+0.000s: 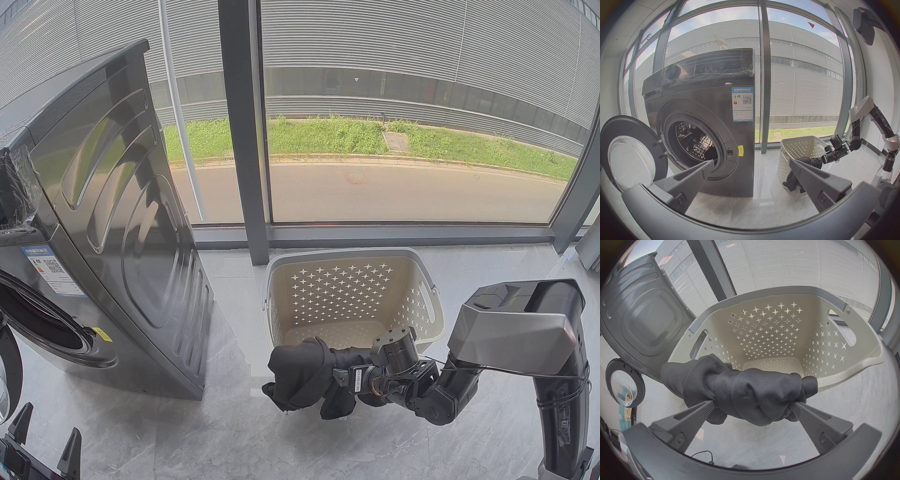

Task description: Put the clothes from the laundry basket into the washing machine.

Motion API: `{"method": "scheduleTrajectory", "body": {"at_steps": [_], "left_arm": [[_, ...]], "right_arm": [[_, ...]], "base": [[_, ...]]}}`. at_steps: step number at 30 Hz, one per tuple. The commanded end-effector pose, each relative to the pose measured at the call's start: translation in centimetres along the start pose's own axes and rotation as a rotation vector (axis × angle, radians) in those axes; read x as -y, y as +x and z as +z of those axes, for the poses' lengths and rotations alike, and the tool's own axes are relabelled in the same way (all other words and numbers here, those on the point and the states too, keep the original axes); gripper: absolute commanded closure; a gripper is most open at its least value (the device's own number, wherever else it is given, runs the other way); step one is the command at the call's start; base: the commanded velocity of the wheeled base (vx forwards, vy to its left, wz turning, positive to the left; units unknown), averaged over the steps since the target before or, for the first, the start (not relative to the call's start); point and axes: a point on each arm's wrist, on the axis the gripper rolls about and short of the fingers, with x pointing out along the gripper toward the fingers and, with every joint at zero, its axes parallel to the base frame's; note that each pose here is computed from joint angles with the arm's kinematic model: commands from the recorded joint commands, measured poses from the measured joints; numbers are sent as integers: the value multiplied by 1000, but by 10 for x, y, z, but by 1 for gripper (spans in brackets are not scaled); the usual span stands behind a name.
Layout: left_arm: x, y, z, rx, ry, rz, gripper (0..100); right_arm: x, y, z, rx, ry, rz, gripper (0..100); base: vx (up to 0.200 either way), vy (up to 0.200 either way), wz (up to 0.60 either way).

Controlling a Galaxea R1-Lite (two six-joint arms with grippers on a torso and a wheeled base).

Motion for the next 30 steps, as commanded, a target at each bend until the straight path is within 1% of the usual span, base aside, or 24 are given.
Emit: {"method": "scheduleTrajectory", "body": {"at_steps": [1, 11, 14, 17, 18, 30], "left_arm": [[0, 0, -4, 2, 0, 0, 0], [0, 0, -4, 2, 1, -1, 0], [0, 0, -4, 2, 1, -1, 0], [0, 0, -4, 2, 0, 0, 0], [0, 0, -4, 2, 0, 0, 0], [0, 0, -4, 2, 0, 0, 0]], "right_arm": [[3, -1, 2, 4, 6, -5, 0], [4, 4, 4, 17, 15, -5, 0], [2, 4, 7, 46, 20, 8, 0], [2, 4, 6, 47, 22, 8, 0], [2, 4, 6, 46, 21, 8, 100], [2, 7, 3, 50, 20, 14, 100]], "base": [[0, 0, 0], [0, 0, 0], [0, 0, 0], [0, 0, 0], [0, 0, 0], [0, 0, 0]]}}
